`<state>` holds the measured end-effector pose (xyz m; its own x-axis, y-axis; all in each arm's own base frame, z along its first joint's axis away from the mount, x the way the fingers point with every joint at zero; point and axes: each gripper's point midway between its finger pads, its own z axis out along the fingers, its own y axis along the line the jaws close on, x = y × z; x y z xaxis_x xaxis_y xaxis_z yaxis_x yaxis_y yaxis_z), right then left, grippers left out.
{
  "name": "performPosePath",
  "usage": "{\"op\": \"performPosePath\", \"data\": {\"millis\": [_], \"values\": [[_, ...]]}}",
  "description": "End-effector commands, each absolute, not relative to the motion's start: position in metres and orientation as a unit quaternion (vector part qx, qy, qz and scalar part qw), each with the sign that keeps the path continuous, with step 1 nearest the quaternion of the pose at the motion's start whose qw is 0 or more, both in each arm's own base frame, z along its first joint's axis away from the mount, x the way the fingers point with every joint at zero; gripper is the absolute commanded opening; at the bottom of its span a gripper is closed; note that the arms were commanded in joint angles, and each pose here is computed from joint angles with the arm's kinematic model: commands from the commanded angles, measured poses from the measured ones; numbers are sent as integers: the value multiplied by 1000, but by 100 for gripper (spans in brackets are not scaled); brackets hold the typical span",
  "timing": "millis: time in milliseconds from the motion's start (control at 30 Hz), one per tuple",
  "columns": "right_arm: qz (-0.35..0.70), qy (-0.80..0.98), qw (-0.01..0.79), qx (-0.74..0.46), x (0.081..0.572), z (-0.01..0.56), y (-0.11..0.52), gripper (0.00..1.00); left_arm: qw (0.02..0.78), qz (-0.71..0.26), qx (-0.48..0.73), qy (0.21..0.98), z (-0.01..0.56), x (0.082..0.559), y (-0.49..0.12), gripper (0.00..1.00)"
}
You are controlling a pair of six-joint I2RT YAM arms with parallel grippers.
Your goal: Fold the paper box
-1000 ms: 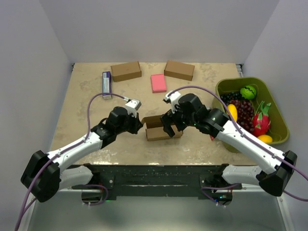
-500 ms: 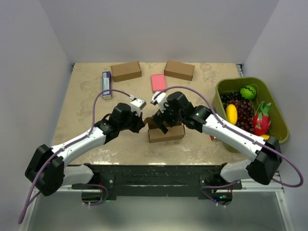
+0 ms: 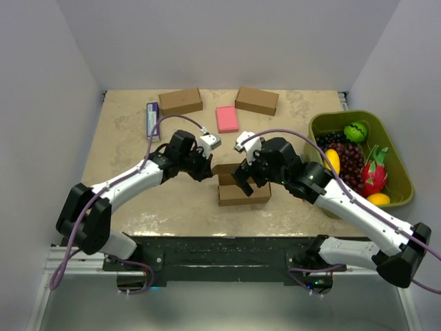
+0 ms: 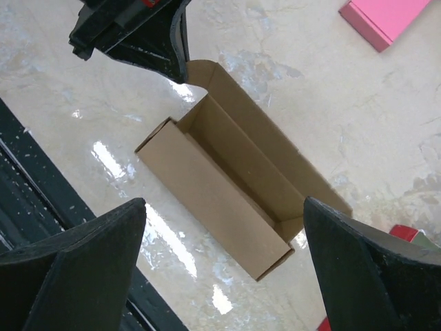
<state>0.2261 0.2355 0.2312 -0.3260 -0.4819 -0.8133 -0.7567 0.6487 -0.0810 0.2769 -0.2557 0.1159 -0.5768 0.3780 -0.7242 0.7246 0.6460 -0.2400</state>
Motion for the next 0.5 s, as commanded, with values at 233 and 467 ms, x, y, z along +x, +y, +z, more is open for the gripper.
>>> {"op": "performPosePath", "data": {"millis": [233, 467], "values": [[126, 813, 366, -436, 235, 192, 248, 99, 295, -332, 420, 791, 121, 295, -273, 0], [195, 854, 281, -392, 192, 179, 254, 86, 291, -332, 416, 795, 118, 303, -270, 0]]}}
